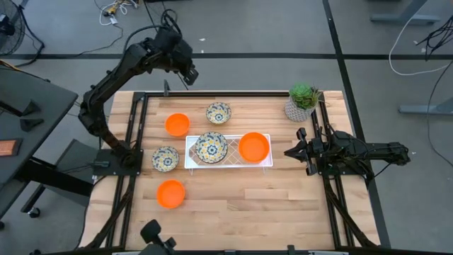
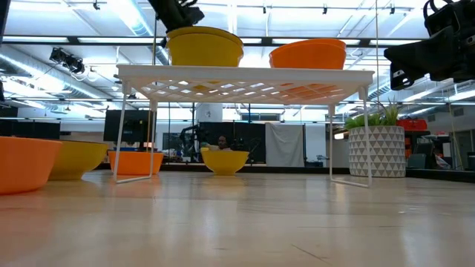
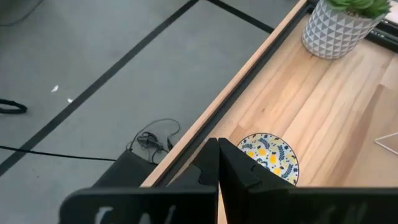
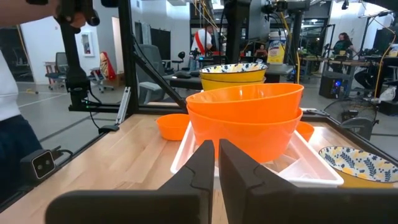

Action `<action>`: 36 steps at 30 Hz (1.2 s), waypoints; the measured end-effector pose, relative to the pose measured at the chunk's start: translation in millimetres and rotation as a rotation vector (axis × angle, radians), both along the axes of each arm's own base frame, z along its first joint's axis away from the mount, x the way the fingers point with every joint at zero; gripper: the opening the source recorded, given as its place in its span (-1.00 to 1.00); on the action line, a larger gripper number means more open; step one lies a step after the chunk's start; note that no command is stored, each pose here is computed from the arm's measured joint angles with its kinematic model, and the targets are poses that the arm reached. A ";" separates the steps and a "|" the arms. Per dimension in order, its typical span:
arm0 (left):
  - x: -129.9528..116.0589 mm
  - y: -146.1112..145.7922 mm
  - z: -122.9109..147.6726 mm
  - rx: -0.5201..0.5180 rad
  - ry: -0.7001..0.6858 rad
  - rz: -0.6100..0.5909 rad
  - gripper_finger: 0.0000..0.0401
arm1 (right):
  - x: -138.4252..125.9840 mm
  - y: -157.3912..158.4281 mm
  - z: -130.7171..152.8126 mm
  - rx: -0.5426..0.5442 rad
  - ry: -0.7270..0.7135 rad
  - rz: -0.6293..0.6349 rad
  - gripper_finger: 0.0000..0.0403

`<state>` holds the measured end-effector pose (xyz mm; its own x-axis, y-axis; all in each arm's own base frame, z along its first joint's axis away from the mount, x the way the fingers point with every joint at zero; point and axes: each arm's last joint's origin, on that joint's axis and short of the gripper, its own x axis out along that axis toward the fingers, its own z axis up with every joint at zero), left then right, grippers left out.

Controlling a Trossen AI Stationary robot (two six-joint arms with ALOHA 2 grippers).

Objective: Pick & Place Mini bowls
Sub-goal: Stack the white patterned bowl on the white patterned bowl on the shelf

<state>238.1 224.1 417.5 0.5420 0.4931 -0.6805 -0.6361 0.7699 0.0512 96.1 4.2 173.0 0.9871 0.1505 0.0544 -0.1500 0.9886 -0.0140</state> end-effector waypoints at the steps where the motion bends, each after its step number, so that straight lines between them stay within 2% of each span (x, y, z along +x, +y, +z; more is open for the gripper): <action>1: 1.3 1.2 -1.6 -0.006 0.002 0.001 -0.99 | 0.0 0.0 0.0 0.000 0.000 0.000 -0.87; 8: 11.9 10.6 -17.9 -0.062 0.032 0.002 -0.99 | 0.0 0.0 0.0 0.000 0.000 0.000 -0.87; 20: 28.3 22.7 -55.2 -0.232 0.123 -0.048 -0.99 | 0.0 0.0 0.0 0.000 0.000 0.000 -0.87; 28: 33.3 27.2 -67.9 -0.238 0.187 -0.088 -0.98 | 0.0 0.0 0.0 0.000 0.000 0.000 -0.87; 32: 38.5 31.2 -77.6 -0.275 0.191 -0.097 -0.90 | 0.0 0.0 0.0 0.000 0.000 0.000 -0.87; 36: 42.7 34.7 -86.2 -0.323 0.185 -0.067 -0.70 | 0.0 0.0 0.0 0.000 0.000 0.000 -0.87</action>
<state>280.8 258.8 331.3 0.4191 0.2045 -0.8846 -0.5867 0.8045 -0.0920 96.1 4.2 173.0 0.9871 0.1506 0.0543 -0.1501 0.9886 -0.0139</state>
